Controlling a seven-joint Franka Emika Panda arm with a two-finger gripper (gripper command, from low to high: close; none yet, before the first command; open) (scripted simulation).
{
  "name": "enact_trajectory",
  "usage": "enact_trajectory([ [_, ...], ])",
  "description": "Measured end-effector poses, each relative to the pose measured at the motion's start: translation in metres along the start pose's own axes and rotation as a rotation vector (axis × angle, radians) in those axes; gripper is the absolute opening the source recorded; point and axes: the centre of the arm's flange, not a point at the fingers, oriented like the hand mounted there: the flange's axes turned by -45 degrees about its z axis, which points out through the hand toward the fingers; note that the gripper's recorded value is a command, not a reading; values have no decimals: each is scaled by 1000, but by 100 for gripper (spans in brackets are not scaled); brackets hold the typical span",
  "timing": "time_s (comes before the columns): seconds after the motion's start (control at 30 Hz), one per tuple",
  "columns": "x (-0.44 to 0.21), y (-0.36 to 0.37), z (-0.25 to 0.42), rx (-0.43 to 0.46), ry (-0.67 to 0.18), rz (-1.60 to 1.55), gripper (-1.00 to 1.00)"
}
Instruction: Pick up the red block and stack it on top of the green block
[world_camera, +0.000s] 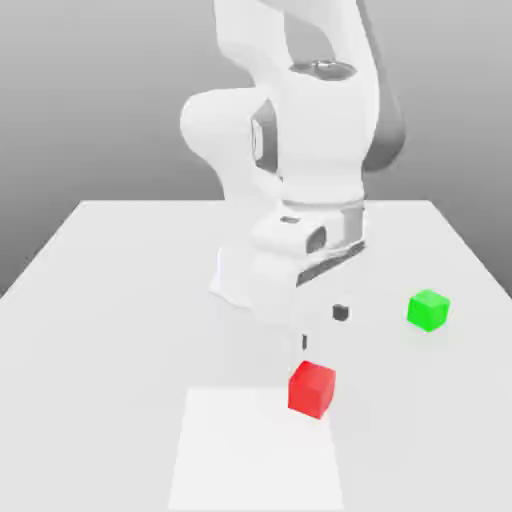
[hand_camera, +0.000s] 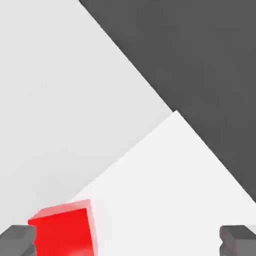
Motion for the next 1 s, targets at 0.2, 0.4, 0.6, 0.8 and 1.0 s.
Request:
enact_trajectory([
  [0.2,-6,-10,62,18,-20,-37,0],
  [0.4,-6,-10,67,19,-22,-36,-100],
  [0.6,-5,-9,38,20,-21,-36,-100],
  [0.8,19,-37,-2,23,-15,-36,-100],
  [1.0,74,-137,-20,30,-9,-35,-100],
])
